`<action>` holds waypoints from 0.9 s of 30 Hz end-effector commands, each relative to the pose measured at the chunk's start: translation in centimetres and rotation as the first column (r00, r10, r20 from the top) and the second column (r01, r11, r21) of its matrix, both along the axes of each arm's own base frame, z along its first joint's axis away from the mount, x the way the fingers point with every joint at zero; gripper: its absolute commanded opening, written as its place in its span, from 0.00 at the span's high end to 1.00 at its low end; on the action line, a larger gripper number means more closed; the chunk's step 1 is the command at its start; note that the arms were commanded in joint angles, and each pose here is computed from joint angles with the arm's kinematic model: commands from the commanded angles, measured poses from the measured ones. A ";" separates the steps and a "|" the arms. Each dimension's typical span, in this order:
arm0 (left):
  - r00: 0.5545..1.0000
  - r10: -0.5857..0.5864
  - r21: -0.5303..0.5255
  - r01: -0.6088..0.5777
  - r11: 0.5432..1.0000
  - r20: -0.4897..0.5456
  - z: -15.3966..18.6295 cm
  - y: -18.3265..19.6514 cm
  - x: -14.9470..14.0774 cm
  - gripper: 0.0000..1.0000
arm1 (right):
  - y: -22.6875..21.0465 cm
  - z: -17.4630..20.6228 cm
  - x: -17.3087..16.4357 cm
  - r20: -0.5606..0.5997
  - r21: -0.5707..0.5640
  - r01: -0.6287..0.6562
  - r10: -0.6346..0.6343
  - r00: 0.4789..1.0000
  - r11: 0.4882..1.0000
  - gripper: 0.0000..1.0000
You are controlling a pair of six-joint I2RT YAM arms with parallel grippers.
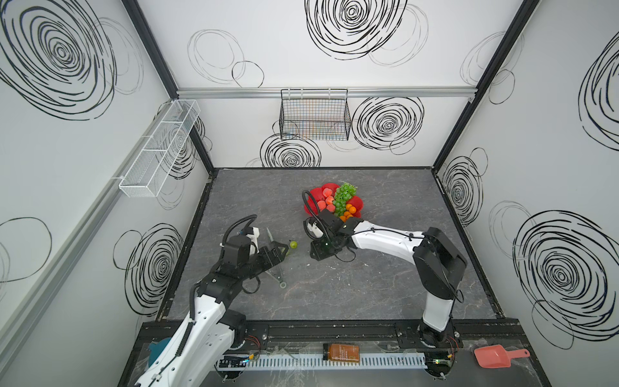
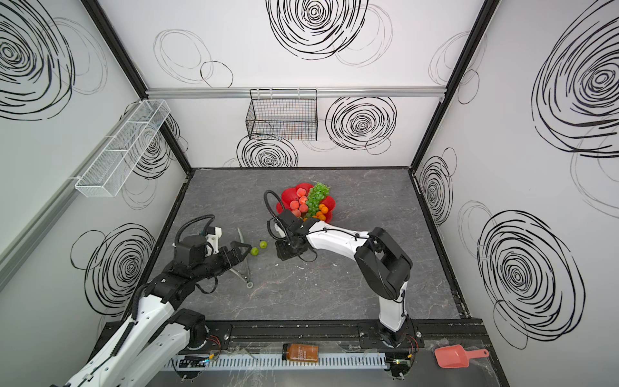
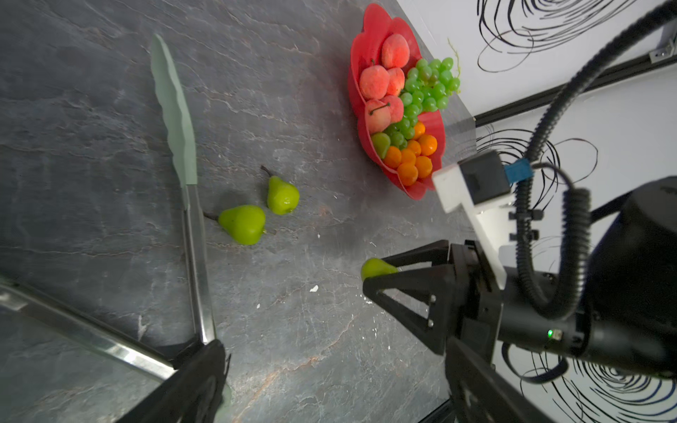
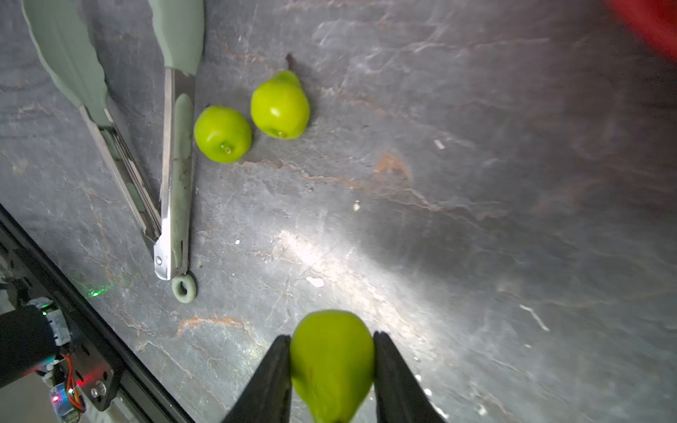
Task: Arrange fruit in a fruit bowl
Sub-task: Pick up the fruit from the center of the table, then place the fruit in the fruit bowl.
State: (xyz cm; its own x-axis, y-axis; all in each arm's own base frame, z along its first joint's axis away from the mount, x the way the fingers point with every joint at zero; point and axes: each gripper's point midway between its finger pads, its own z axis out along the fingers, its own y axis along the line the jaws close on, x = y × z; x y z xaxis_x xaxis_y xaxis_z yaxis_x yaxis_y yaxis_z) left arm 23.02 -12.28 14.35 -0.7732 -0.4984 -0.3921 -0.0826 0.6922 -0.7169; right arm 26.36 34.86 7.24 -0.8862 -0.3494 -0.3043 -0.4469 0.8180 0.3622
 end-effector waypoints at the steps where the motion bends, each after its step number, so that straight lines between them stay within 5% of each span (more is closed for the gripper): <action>1: 0.998 0.011 -0.014 -0.010 1.000 0.060 1.0 -1.2 1.2 0.04 | -1.9 1.2 1.2 0.020 0.020 0.047 -0.048 0.999 0.999 0.63; 12: 0.991 -0.092 -0.025 0.095 0.995 0.099 1.7 -5.6 1.3 0.04 | -6.9 3.8 4.9 0.066 0.037 0.148 -0.150 0.986 0.988 0.63; 27: 0.982 -0.137 -0.030 0.142 0.989 0.131 2.5 -9.3 3.9 0.04 | -7.5 3.1 9.0 0.056 0.047 0.181 -0.184 0.981 0.982 0.63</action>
State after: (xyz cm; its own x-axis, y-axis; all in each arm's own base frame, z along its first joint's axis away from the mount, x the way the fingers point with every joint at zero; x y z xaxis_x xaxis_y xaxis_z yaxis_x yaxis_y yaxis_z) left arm 25.23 -20.55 13.93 -0.8235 -0.3737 -0.4269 0.0516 0.7000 -0.7123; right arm 34.68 27.04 10.51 -0.9158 -0.1544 -0.3708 -0.3007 0.8757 0.3779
